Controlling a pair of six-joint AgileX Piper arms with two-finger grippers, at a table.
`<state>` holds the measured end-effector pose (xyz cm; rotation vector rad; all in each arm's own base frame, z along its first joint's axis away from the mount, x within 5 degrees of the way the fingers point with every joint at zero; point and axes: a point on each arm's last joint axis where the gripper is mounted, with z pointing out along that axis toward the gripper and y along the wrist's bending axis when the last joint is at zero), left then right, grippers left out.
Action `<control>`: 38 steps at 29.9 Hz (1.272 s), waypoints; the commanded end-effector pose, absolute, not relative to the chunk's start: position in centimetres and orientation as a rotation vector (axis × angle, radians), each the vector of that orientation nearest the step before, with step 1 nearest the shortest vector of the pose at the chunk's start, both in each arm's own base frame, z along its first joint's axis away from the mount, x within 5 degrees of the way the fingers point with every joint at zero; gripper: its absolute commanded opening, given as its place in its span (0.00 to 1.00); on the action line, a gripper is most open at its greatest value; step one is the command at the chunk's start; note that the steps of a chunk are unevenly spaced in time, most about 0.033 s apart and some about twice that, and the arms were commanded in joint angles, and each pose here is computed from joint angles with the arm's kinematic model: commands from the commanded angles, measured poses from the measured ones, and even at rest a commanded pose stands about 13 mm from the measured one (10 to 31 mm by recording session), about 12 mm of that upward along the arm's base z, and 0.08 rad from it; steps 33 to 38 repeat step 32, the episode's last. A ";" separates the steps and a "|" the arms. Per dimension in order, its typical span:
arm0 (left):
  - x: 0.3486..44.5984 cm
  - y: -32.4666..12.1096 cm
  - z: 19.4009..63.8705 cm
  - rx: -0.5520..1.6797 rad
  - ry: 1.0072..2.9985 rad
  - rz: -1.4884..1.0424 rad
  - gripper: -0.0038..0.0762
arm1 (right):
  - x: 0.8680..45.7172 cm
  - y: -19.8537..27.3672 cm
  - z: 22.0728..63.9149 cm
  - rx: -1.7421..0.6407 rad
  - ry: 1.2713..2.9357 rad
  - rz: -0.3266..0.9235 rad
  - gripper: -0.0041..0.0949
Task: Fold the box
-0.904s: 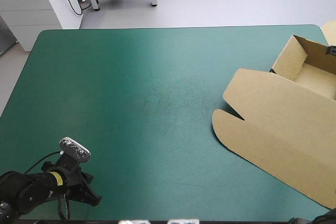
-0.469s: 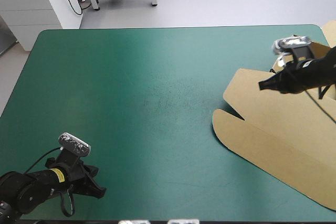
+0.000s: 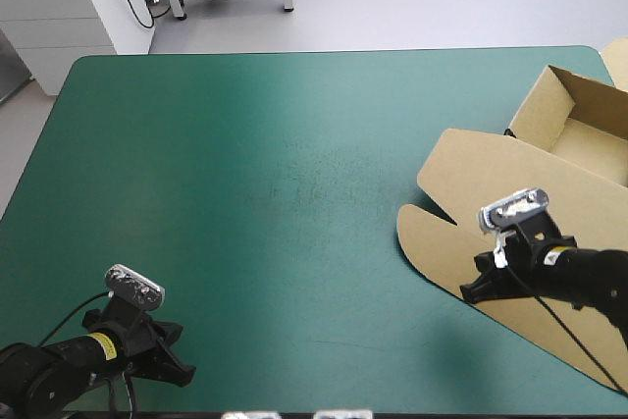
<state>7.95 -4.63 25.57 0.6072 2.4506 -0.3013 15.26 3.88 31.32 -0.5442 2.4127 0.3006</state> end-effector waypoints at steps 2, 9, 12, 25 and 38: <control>7.6 -4.6 27.0 0.571 2.337 -0.337 0.04 | 12.0 3.8 31.2 -0.523 2.294 0.305 0.02; 7.3 -4.5 27.2 0.568 2.314 -0.340 0.04 | 7.2 3.5 29.7 -0.522 2.171 0.275 0.02; 7.3 -4.5 27.2 0.568 2.314 -0.340 0.04 | 5.9 3.3 29.0 -0.522 2.133 0.265 0.02; 7.3 -4.5 27.2 0.563 2.316 -0.348 0.04 | 4.3 3.2 29.3 -0.509 2.036 0.243 0.02; 7.3 -4.5 27.3 0.561 2.316 -0.356 0.04 | 4.3 3.2 29.3 -0.508 2.035 0.242 0.02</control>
